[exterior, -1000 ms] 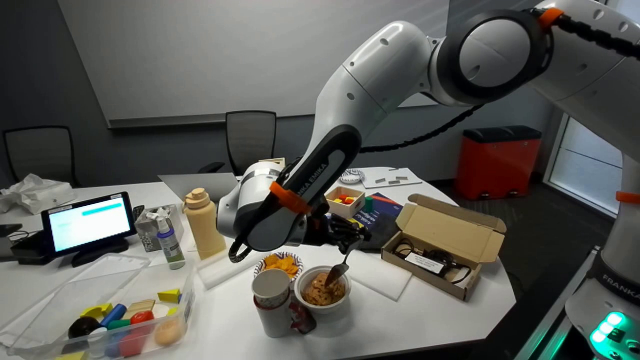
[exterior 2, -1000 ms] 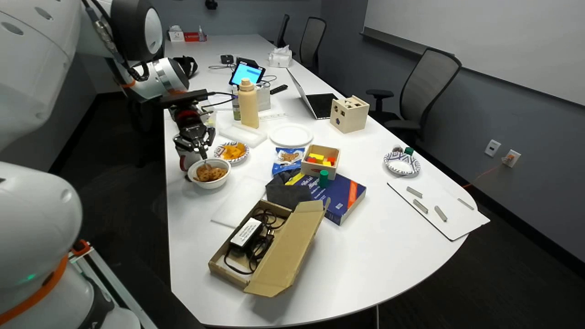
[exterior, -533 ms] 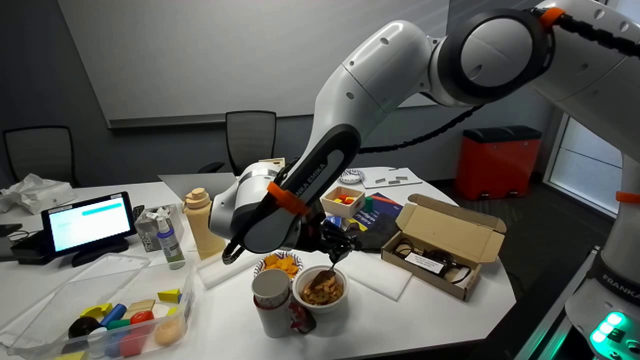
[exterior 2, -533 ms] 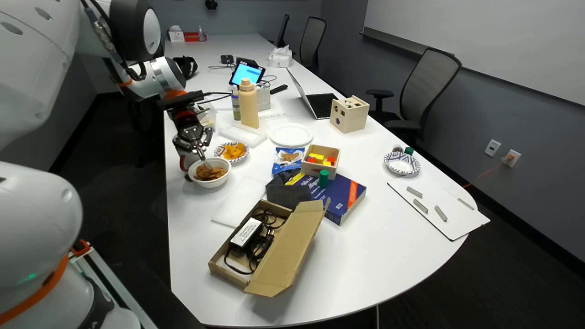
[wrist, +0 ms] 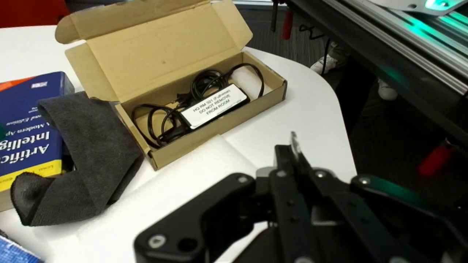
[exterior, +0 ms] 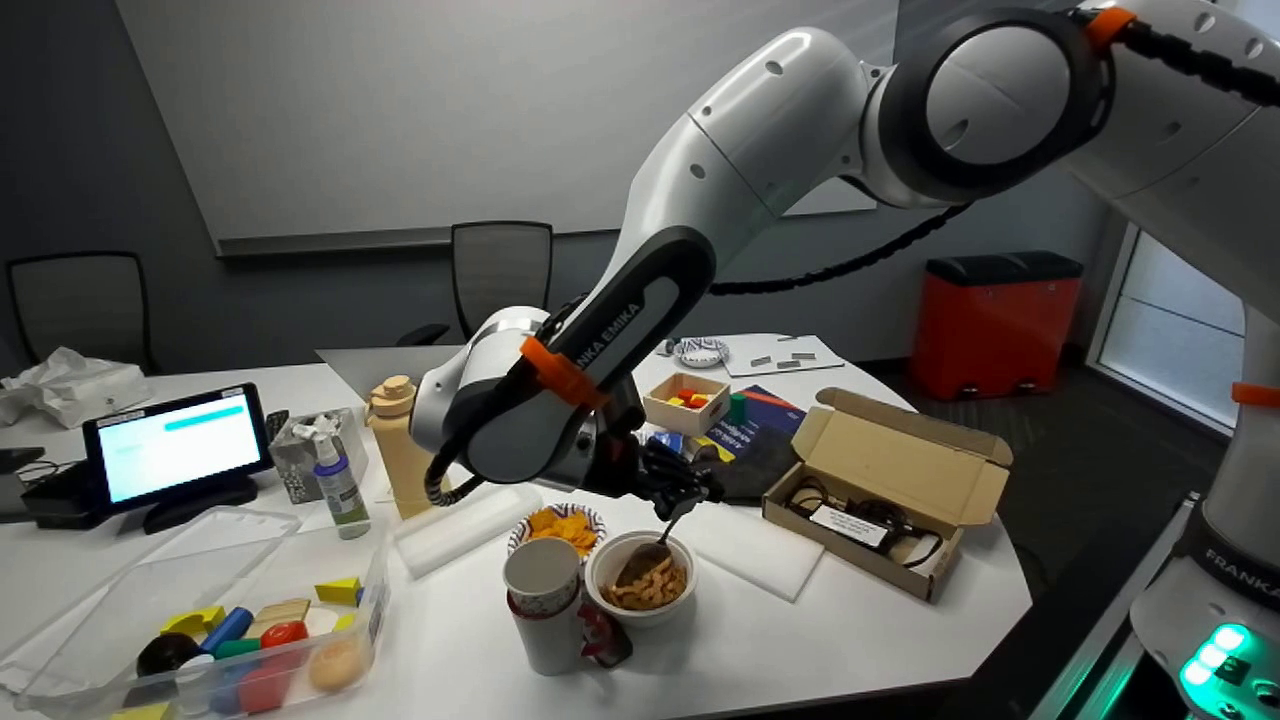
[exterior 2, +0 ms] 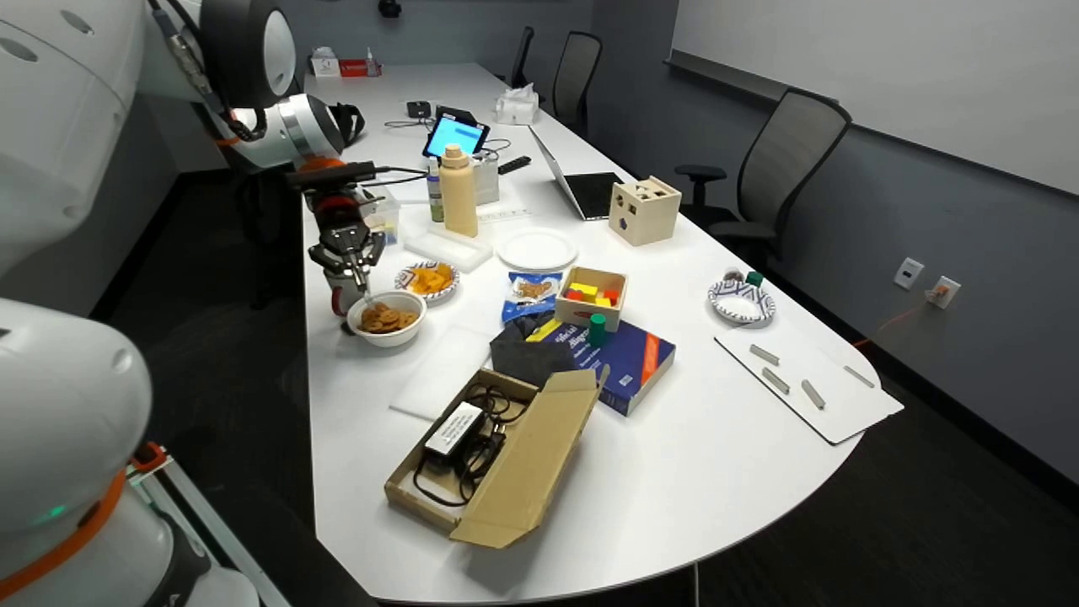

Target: Use the cake spatula to stir the contents in the white bowl.

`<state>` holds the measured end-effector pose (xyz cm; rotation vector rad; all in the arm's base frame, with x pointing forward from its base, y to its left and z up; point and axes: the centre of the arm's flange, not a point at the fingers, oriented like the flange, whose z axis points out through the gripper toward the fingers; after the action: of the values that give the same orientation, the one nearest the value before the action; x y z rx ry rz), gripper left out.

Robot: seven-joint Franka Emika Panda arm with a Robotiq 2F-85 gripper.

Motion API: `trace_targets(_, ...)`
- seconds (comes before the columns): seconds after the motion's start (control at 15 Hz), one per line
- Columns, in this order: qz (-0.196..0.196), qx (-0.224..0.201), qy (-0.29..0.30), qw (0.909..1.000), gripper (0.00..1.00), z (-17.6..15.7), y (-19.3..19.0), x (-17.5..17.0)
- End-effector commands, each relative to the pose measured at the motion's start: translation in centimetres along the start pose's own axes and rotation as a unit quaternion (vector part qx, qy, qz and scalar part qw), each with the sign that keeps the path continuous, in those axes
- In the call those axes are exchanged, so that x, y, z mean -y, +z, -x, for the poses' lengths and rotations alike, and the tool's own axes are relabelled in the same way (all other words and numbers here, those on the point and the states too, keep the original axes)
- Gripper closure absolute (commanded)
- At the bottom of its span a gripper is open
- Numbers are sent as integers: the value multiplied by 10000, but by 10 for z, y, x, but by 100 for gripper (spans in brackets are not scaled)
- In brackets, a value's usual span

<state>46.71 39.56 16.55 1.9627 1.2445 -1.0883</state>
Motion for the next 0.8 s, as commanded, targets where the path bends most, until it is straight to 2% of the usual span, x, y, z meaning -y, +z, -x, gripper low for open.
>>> trace_targets(0.0,-269,409,-170,9987,99,18,6,-8)
trace_targets(0.4,-647,705,-405,9946,99,7,31,0)
trace_targets(0.73,-407,994,-162,9941,99,14,37,-11)
